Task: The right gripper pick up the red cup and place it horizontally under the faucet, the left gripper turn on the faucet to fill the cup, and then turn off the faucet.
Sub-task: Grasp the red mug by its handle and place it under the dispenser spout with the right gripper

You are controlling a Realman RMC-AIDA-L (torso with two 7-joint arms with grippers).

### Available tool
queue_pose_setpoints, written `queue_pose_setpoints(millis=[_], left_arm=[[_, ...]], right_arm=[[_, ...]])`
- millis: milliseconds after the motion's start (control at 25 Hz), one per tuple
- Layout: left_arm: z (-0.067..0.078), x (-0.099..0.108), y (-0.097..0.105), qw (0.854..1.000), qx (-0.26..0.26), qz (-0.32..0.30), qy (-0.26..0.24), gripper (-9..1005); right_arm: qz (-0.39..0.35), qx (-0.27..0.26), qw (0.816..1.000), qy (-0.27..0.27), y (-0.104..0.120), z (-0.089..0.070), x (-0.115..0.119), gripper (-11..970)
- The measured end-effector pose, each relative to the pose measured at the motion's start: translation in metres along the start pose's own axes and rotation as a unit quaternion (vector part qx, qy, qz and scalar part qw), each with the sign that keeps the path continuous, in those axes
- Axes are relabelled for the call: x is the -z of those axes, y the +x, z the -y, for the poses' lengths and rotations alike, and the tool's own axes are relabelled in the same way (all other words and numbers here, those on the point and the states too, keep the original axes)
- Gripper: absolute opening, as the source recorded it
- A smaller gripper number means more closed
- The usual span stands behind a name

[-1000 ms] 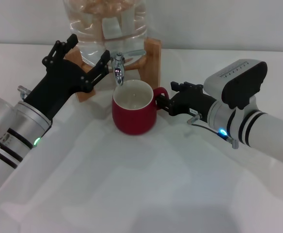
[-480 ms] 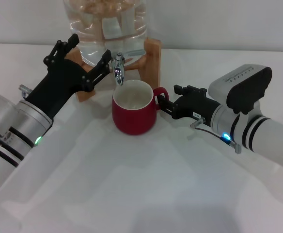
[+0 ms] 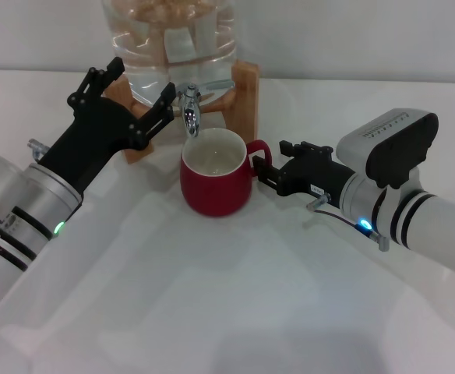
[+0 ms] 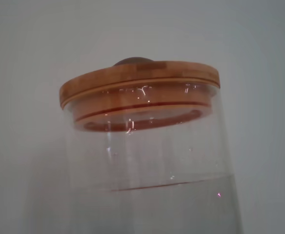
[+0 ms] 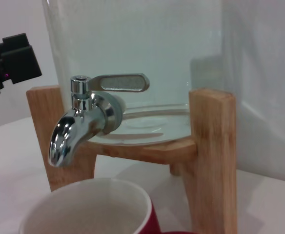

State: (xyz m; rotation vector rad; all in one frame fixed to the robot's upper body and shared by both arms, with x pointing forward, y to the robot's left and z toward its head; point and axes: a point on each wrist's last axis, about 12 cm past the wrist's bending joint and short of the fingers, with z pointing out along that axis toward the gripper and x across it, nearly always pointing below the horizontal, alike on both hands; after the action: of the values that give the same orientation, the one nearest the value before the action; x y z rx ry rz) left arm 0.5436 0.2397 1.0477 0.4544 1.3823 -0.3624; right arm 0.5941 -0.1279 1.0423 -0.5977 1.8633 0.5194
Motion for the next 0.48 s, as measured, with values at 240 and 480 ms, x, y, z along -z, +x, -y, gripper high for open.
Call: queue_pose_setpoints(millis=[240, 480], left_arm=[[-0.0009, 0.0016, 0.0007, 1.0, 0.001, -0.001, -0.004, 876], [-0.0055, 0.0049, 0.0011, 1.0, 0.003, -0.001, -0.019, 876]], right_arm=[[-0.001, 0.001, 1.0, 0.002, 0.0003, 0.001, 0.0002, 547], [-0.001, 0.001, 1.0, 0.003, 0.0007, 0.0021, 0.0005, 546]])
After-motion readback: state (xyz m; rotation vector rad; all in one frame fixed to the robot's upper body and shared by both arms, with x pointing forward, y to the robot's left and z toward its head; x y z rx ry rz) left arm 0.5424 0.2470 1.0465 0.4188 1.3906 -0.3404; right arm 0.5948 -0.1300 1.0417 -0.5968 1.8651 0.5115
